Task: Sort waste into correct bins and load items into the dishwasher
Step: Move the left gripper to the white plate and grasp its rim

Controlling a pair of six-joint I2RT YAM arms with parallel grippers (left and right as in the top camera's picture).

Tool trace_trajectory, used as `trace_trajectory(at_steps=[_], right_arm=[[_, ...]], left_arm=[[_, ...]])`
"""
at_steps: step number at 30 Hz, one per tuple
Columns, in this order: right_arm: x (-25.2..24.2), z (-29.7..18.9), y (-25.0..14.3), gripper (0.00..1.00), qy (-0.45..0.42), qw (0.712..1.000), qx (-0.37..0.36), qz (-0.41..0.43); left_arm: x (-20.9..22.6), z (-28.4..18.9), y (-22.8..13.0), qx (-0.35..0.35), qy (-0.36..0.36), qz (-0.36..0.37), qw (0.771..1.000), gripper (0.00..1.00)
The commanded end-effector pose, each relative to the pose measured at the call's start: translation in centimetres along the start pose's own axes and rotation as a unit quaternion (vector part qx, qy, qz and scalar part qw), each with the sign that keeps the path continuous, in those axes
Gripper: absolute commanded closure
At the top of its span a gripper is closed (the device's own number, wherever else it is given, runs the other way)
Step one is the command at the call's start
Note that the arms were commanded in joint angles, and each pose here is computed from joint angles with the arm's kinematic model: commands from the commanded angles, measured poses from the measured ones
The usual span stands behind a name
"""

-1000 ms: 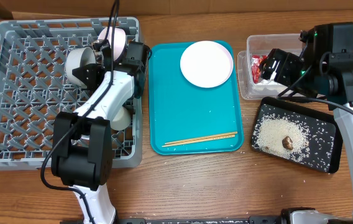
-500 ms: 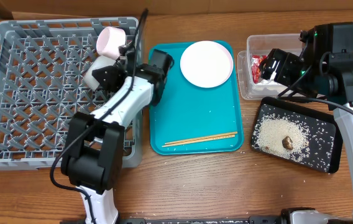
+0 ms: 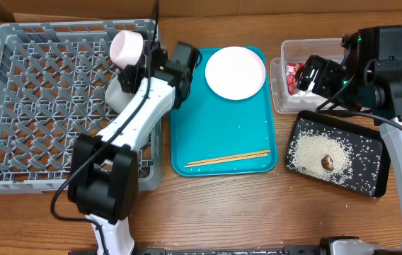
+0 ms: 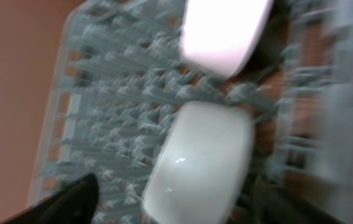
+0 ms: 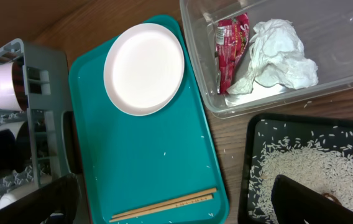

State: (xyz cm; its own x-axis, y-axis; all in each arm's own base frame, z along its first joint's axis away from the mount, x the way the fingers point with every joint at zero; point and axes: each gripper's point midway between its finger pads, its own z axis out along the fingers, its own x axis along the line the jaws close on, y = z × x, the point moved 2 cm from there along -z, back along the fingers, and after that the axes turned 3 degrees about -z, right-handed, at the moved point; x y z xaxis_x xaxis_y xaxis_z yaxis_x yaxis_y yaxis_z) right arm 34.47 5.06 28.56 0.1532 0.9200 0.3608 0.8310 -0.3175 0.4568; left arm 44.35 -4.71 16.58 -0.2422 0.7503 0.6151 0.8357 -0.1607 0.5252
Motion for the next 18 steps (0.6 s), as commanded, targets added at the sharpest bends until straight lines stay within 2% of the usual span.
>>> trace_trajectory(at_steps=[1,5,8,10,12,18], right_arm=[[0.1,-0.1,0.4,0.0,0.002,1.0,-0.004,0.001],[0.1,-0.1,0.3,0.0,0.002,1.0,-0.004,0.001],[0.1,-0.1,0.3,0.0,0.002,1.0,-0.004,0.001],[0.1,-0.1,0.3,0.0,0.002,1.0,-0.004,0.001],[0.1,-0.1,0.3,0.0,0.001,1.0,-0.004,0.001],[0.0,-0.1,0.0,0.0,-0.001,1.0,0.003,0.002]], left_arm=[[-0.9,-5.6,4.6,-0.036,-0.193,-0.06,0.979,0.11],[-3.8,-10.4,7.8,-0.065,-0.37,-0.081,0.923,0.14],[-6.0,-11.8,9.2,-0.079,-0.442,-0.102,0.888,0.21],[-7.3,-10.8,9.4,-0.06,-0.443,-0.14,0.883,0.26],[-9.0,-9.2,9.1,-0.031,-0.431,-0.182,0.883,0.23],[-15.9,-4.6,6.2,0.044,-0.421,-0.205,0.882,0.21]])
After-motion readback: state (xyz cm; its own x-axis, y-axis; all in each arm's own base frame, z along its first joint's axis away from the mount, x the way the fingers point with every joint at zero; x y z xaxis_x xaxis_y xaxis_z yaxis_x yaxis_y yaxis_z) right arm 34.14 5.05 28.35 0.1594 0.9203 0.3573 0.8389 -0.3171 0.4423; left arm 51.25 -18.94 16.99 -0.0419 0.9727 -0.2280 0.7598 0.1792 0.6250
